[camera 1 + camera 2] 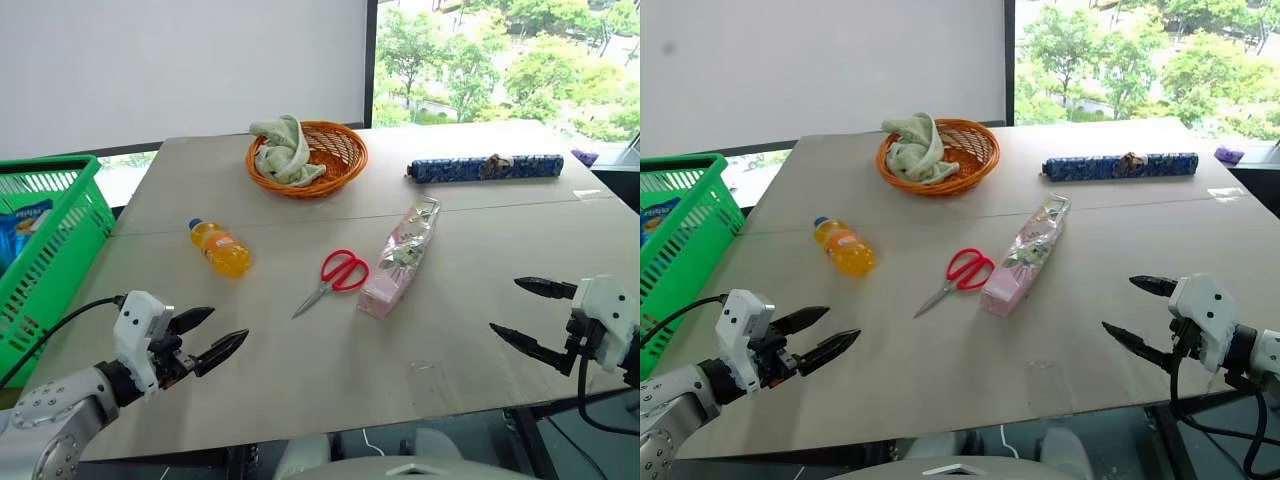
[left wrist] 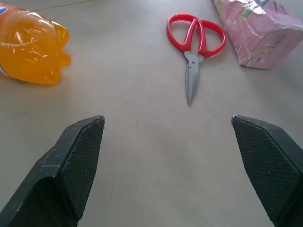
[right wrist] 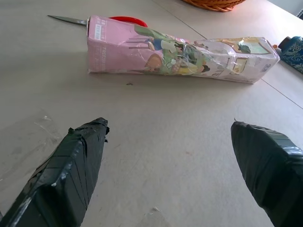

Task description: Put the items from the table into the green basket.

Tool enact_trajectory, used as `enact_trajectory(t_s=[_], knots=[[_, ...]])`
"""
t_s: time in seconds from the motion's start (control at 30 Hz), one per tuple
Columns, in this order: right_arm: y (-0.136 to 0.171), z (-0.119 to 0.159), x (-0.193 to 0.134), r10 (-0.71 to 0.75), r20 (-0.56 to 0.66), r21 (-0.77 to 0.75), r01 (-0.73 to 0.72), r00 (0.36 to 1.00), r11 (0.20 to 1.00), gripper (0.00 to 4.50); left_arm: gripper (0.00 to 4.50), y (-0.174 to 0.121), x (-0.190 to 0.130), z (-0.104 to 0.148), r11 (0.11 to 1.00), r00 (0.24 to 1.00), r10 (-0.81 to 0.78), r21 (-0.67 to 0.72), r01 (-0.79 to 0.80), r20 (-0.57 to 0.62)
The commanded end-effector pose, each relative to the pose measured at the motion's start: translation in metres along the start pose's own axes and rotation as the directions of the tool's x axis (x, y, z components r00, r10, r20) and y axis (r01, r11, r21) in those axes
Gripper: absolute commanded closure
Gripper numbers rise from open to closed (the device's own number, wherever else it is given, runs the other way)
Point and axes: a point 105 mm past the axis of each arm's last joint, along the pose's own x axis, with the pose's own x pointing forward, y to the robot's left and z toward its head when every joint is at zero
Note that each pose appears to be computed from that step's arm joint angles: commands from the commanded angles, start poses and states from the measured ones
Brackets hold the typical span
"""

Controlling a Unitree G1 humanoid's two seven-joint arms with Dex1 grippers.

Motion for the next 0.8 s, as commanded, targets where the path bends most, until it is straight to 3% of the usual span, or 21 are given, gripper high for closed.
enact_trajectory(t_s=[0.03, 0.2, 0.3, 0.5, 0.7, 0.8], knots=[[-0.001, 0.019, 0.007, 0.012, 0.062, -0.028, -0.010, 0.998, 1.000, 0.00, 0.07, -0.004, 0.006, 0.017, 0.996, 0.999, -0.037, 0.079, 0.035, 0.027], [0.005, 0.053, 0.022, 0.050, 0.157, -0.042, -0.044, 0.986, 0.998, 0.00, 0.07, -0.037, 0.045, 0.037, 0.970, 0.989, -0.151, 0.192, 0.148, 0.000], [0.014, 0.067, 0.027, 0.098, 0.174, -0.076, -0.086, 0.980, 0.993, 0.00, 0.07, -0.048, 0.062, 0.033, 0.960, 0.982, -0.173, 0.210, 0.186, -0.079], [0.035, 0.083, 0.026, 0.235, 0.094, -0.139, -0.221, 0.968, 0.965, 0.00, 0.07, -0.034, 0.097, 0.015, 0.968, 0.959, -0.025, 0.232, 0.093, -0.283], [0.042, 0.087, 0.023, 0.305, 0.029, -0.161, -0.296, 0.952, 0.941, 0.00, 0.07, -0.025, 0.140, 0.005, 0.953, 0.937, 0.014, 0.290, 0.094, -0.349], [0.044, 0.086, 0.023, 0.311, 0.027, -0.164, -0.303, 0.950, 0.939, 0.00, 0.78, -0.024, 0.152, -0.004, 0.945, 0.932, 0.001, 0.305, 0.118, -0.362]])
